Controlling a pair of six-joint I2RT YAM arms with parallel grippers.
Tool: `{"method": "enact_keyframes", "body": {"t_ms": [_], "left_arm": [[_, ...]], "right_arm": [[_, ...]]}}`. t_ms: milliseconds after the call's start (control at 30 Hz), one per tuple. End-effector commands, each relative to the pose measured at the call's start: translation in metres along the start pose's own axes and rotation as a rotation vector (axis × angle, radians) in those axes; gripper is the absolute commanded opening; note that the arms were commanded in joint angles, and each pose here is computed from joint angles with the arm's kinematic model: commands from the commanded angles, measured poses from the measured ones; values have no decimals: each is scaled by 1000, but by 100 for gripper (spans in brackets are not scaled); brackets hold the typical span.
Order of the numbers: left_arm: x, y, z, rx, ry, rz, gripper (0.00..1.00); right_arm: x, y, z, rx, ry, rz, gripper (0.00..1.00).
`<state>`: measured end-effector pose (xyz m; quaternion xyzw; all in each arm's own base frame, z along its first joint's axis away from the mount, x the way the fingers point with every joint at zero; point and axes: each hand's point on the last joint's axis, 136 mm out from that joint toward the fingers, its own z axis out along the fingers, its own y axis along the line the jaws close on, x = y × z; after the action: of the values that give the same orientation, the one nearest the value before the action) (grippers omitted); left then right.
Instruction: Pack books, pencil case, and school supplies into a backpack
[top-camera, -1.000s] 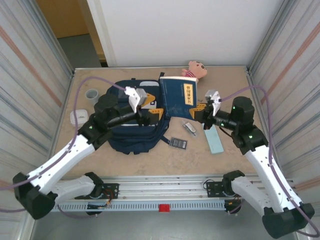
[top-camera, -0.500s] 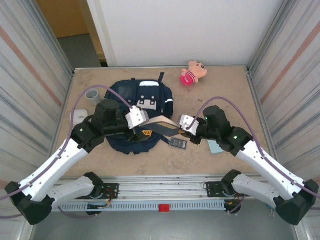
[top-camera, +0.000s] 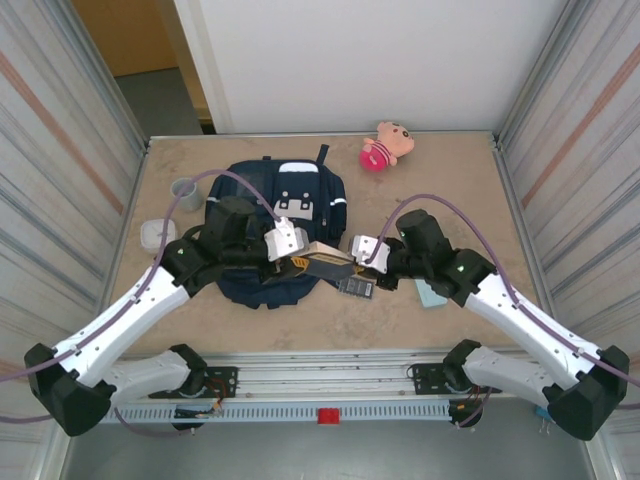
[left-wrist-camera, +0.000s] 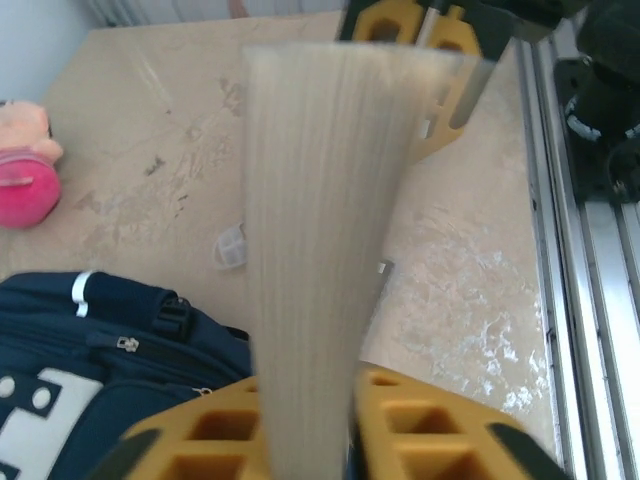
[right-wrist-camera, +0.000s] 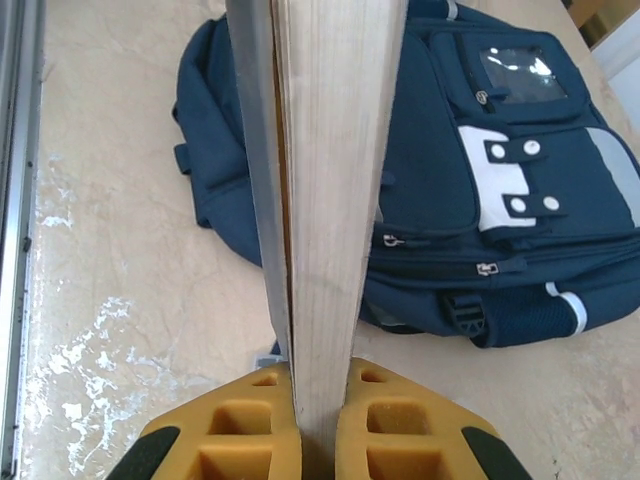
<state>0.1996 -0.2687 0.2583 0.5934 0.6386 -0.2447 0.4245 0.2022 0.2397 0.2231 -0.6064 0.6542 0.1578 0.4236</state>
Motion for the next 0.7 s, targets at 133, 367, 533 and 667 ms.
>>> {"method": "enact_keyframes", "body": {"t_ms": [133,367,533,667], "left_arm": [[-23,2,-18,77,-209,-88,1],[-51,23,-50,81,-457,-251,0],[-68,29,-61,116,-561,-290,0],[-75,31,-61,161,-595,-313,0]], "right_arm": [[-34,-36,-45,59,-285,210,48],[-18,-40,-72,-106,-523,557,70],[-25,-33,-69,-232,-576,601,79],[-42,-38,-68,-271,-612,590,78]]}}
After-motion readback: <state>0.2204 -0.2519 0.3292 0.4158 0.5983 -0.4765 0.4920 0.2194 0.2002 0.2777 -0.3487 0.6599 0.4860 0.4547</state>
